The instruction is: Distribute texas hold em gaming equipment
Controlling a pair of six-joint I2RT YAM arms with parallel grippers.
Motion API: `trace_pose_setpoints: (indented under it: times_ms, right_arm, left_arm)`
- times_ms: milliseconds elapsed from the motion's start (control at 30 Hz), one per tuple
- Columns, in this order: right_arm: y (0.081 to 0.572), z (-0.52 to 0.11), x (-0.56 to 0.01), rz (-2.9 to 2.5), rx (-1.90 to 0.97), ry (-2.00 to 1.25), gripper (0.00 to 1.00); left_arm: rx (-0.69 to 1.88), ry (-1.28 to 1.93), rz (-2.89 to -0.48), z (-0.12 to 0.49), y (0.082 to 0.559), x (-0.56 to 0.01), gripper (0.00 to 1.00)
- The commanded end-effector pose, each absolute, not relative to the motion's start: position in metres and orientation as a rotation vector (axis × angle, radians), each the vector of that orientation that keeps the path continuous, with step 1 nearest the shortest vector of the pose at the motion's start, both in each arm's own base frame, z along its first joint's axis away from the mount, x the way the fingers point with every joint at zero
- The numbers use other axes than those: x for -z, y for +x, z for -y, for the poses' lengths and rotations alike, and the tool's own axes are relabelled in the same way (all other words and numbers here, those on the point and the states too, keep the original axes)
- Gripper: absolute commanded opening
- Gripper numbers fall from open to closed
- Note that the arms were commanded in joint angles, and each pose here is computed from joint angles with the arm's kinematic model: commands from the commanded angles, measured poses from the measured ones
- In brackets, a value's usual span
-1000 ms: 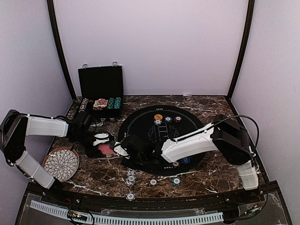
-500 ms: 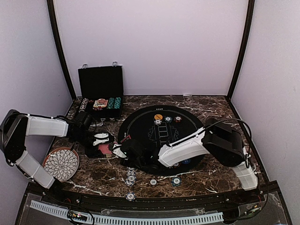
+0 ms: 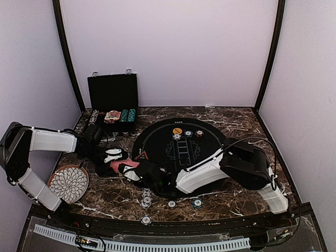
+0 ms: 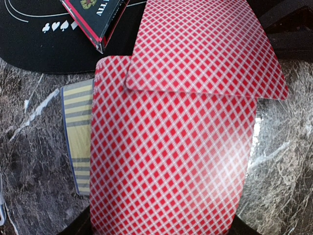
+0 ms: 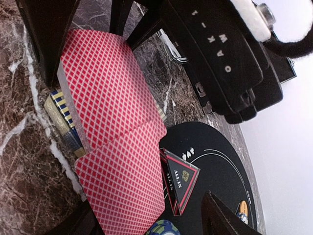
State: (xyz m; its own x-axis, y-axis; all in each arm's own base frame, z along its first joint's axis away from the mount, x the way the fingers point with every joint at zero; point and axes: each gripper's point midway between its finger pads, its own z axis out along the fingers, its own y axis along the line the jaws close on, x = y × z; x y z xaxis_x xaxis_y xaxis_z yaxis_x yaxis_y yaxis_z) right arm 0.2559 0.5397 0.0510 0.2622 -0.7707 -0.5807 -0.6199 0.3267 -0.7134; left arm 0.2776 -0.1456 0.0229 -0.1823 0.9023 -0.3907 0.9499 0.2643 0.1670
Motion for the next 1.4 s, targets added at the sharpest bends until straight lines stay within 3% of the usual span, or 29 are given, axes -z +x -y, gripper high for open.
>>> trace_pose_setpoints:
  times_ms: [0,200,433,767,1067,1367]
  right_arm:
    - [0.25,-0.535,-0.014,-1.418,0.243,-1.447,0.67]
    - [0.252,-0.536,-0.013,-1.406,0.259,-1.436,0.54]
    - [0.251,-0.536,-0.023,-1.394,0.256,-1.383,0.25]
    - [0.251,-0.54,-0.085,-1.389,0.176,-1.154,0.04]
    - [0.248,-0.543,-0.152,-1.426,-0.01,-0.986,0.0]
    - [0.271,-0.522,-0.168,-1.566,-0.152,-0.864,0.0]
  left_arm:
    - [0.179,1.693,-2.19,0.14,0.269,-0.015,0.0]
    - [0.177,1.691,-2.19,0.139,0.27,-0.014,0.0]
    - [0.165,1.666,-2.196,0.136,0.272,-0.014,0.0]
    - [0.15,1.617,-2.202,0.127,0.275,-0.019,0.0]
    - [0.162,1.602,-2.21,0.124,0.274,-0.018,0.0]
    - [0.152,1.606,-2.202,0.122,0.272,-0.019,0.0]
